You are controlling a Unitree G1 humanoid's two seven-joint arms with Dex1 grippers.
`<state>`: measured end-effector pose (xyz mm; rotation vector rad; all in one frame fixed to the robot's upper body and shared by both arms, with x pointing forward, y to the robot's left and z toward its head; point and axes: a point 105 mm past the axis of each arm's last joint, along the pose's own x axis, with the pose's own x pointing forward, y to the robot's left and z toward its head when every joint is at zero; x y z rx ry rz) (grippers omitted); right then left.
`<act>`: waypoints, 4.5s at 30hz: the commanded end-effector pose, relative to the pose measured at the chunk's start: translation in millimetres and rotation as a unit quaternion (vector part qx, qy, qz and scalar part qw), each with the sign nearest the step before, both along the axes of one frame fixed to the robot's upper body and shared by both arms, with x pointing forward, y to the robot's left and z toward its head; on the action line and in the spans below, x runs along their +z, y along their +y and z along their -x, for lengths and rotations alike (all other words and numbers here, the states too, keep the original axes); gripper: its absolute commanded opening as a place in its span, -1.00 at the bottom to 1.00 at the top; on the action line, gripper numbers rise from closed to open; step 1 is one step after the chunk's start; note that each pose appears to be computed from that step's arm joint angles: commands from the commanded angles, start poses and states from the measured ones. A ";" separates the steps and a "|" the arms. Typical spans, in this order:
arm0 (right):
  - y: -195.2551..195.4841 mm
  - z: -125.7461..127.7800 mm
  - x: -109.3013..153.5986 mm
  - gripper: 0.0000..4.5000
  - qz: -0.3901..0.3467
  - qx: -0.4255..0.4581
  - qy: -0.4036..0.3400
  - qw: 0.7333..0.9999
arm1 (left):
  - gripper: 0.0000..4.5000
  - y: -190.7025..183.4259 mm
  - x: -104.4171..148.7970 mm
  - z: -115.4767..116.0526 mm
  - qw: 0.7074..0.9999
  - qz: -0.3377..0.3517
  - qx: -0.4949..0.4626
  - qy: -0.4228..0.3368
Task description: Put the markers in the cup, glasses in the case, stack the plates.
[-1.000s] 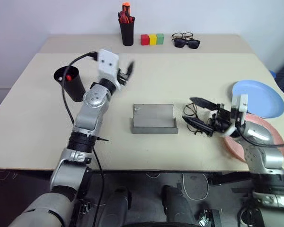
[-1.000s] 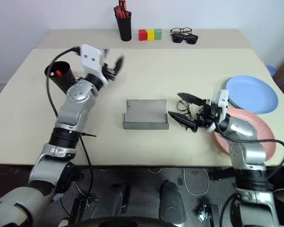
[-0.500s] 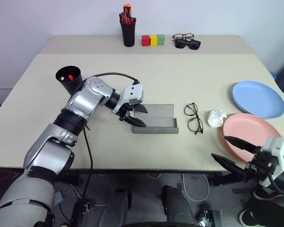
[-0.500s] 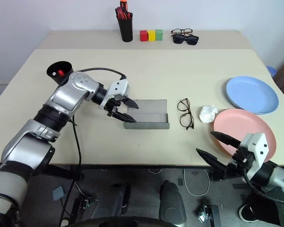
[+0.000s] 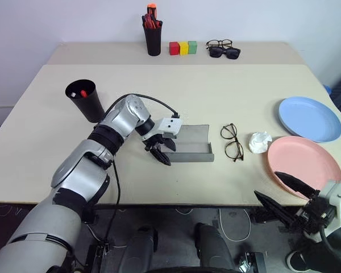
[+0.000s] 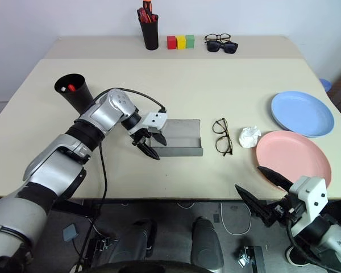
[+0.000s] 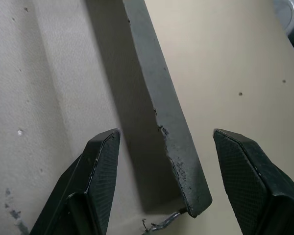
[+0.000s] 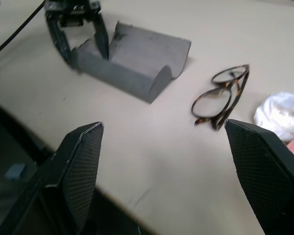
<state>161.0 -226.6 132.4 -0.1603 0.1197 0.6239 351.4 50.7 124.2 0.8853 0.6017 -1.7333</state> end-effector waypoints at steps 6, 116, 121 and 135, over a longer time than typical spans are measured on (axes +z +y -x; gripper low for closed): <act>-18.5 19.9 6.7 0.80 0.063 0.035 0.014 0.997 | -0.99 -6.7 10.5 -1.1 1.000 0.004 -0.006 -0.015; -6.7 -173.4 10.7 0.80 0.009 0.114 0.062 0.991 | 0.68 51.0 15.7 38.1 0.950 0.155 0.235 -0.132; -8.2 -164.5 11.2 0.80 0.009 0.108 0.054 0.993 | 0.68 76.1 15.0 12.8 0.933 0.116 0.311 -0.141; -11.2 -155.7 11.0 0.80 0.006 0.091 0.045 0.995 | 0.68 60.6 1.0 -4.9 0.877 0.098 0.452 -0.128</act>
